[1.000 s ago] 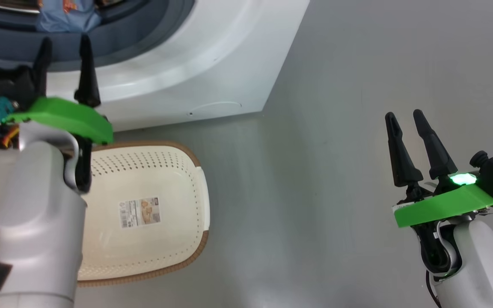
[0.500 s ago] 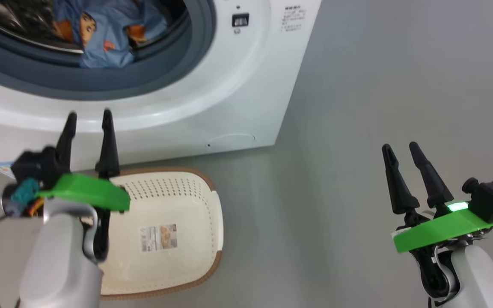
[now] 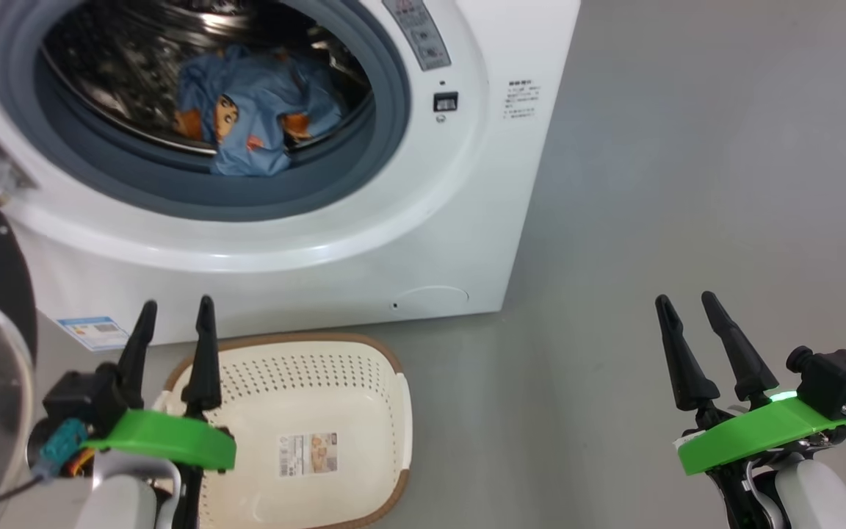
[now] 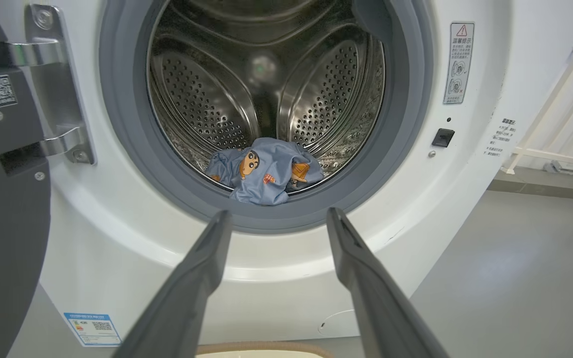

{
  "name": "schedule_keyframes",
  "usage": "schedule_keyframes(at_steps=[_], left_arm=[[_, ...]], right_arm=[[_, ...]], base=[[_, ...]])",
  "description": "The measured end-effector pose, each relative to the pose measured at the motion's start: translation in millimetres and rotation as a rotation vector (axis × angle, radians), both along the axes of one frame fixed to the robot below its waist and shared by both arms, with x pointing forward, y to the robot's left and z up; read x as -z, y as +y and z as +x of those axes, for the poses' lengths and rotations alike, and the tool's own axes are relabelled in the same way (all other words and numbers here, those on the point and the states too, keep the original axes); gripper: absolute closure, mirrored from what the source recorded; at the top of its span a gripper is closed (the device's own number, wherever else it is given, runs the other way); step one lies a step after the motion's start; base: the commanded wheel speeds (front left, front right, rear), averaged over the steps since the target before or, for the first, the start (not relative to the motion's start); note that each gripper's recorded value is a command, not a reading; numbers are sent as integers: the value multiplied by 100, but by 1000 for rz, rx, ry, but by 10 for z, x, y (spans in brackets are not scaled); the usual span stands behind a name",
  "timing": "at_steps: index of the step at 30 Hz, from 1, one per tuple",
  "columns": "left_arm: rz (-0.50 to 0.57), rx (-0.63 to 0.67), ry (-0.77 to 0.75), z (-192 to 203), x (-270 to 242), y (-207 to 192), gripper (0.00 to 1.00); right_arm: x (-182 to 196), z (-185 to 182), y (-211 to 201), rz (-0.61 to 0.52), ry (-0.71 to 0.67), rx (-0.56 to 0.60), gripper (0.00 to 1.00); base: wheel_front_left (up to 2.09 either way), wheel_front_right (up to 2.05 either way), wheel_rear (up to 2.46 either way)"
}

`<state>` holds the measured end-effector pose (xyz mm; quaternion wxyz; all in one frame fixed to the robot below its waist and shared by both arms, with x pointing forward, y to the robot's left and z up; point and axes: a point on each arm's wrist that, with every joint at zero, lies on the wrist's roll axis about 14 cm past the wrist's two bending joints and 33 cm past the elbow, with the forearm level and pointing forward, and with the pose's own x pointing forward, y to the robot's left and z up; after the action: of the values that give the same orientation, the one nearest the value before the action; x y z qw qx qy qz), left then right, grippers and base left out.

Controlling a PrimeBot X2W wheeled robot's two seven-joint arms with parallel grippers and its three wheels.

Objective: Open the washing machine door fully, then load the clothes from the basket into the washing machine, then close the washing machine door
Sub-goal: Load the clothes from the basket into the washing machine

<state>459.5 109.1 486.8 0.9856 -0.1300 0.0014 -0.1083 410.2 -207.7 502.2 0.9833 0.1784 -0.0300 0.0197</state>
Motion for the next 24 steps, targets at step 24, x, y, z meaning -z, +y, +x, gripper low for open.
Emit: schedule_keyframes(at_steps=[24], left_arm=[[5, -144, -26, -1029, -136, 483, 0]], right_arm=[[-146, -353, 197, -15, -37, -63, 0]], base=[[0, 0, 0]])
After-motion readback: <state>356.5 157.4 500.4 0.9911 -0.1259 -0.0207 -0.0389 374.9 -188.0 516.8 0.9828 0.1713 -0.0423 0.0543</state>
